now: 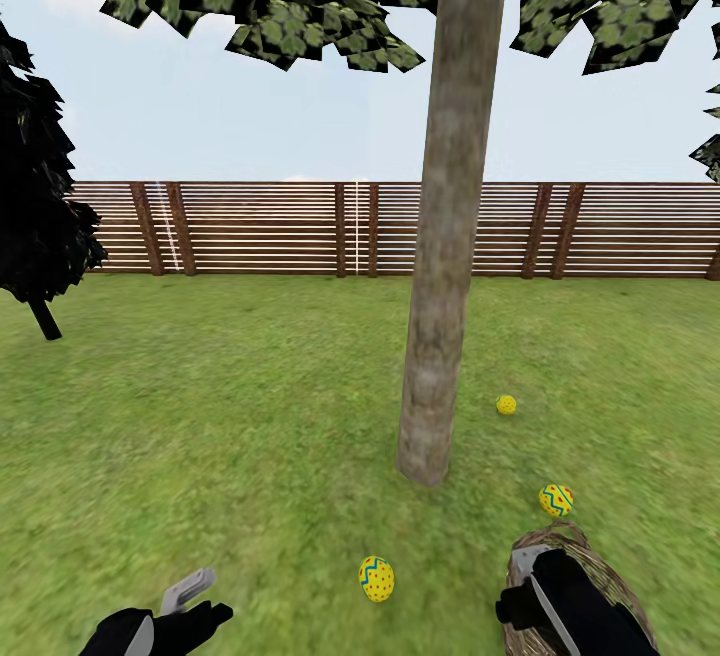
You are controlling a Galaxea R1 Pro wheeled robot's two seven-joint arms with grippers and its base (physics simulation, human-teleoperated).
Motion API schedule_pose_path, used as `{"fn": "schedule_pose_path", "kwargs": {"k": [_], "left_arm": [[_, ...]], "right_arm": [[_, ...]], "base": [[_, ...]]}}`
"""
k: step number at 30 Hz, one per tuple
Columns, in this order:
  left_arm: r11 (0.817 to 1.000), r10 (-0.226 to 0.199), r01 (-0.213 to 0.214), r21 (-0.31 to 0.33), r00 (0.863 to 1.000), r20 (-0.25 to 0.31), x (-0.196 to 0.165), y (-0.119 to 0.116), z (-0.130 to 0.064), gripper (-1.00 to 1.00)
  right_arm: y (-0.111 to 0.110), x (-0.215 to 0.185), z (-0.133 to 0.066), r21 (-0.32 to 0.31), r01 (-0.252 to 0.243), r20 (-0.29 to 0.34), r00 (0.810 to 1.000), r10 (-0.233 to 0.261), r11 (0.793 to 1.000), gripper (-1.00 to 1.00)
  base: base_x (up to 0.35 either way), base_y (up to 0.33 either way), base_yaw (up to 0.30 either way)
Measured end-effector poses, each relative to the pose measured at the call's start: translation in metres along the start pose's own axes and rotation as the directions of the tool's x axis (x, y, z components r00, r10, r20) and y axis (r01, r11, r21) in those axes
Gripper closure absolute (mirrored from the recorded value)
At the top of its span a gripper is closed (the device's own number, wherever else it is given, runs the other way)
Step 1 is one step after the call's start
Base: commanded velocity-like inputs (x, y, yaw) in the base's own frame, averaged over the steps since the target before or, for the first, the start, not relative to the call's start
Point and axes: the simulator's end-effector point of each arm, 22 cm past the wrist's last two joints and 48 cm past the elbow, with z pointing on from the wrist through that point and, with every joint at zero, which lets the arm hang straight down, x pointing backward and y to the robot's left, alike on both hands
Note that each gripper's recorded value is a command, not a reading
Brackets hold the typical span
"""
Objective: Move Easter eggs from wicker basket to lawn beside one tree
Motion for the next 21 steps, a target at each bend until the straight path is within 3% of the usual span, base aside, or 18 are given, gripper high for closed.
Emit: {"fn": "schedule_pose_path", "kwargs": {"k": [21], "left_arm": [[1.000,0.001,-0.001,0.000,1.000,0.000,-0.0001,-0.0002,0.0000,-1.00]], "right_arm": [[0.0051,-0.0008,0.0001,-0.007,0.001,0.001,1.000,-0.001,1.000,-1.00]], "base": [[0.000,0.000,0.000]]}}
